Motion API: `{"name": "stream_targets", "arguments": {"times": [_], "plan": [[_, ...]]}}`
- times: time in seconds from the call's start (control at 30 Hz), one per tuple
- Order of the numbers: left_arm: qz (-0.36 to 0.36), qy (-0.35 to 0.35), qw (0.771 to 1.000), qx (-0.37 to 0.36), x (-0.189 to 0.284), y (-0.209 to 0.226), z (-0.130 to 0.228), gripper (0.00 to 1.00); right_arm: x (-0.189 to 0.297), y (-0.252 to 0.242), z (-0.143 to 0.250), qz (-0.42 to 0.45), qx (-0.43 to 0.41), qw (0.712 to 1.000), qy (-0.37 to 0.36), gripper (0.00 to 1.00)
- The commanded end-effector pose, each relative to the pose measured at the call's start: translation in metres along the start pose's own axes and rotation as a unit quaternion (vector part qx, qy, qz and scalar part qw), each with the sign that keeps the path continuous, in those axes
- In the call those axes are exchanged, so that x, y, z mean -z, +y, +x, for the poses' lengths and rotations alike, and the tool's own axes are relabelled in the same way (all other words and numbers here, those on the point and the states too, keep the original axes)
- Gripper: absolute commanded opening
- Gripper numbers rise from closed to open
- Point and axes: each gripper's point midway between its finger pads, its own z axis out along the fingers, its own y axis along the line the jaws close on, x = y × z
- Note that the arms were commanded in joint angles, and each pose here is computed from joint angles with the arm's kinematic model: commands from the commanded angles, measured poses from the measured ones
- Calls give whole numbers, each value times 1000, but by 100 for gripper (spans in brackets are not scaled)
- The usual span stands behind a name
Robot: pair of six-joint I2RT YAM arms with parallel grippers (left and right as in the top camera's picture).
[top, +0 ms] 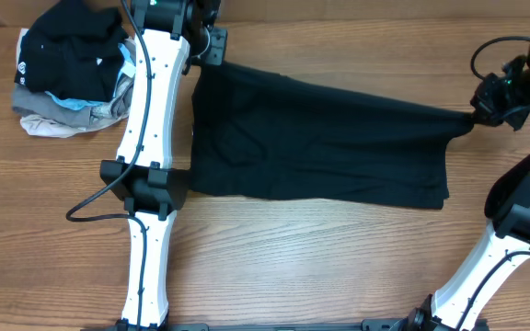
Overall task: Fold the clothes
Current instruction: 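Pull the right corner rightward with the right gripper, stretching the shirt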
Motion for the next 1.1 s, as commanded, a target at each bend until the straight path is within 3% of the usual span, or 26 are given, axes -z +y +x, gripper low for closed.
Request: {"name": "stream_targets", "arguments": {"times": [0.0, 0.3, 0.6, 0.83, 1.07], "plan": [[-16, 7, 999, 37, 14, 13, 7, 4, 39, 2, 11, -2, 22, 999, -28, 4], [13, 49, 998, 35, 13, 3, 26, 4, 36, -5, 34, 13, 12, 1000, 16, 4], [24, 49, 998, 39, 15, -1, 27, 4, 49, -9, 66, 5, 21, 1000, -17, 4], [41, 85, 995, 30, 1, -18, 40, 4, 8, -25, 102, -1, 21, 1000, -23, 4], [-6, 169, 986, 12, -33, -16, 78, 4, -26, -22, 95, -29, 26, 998, -38, 4]]}}
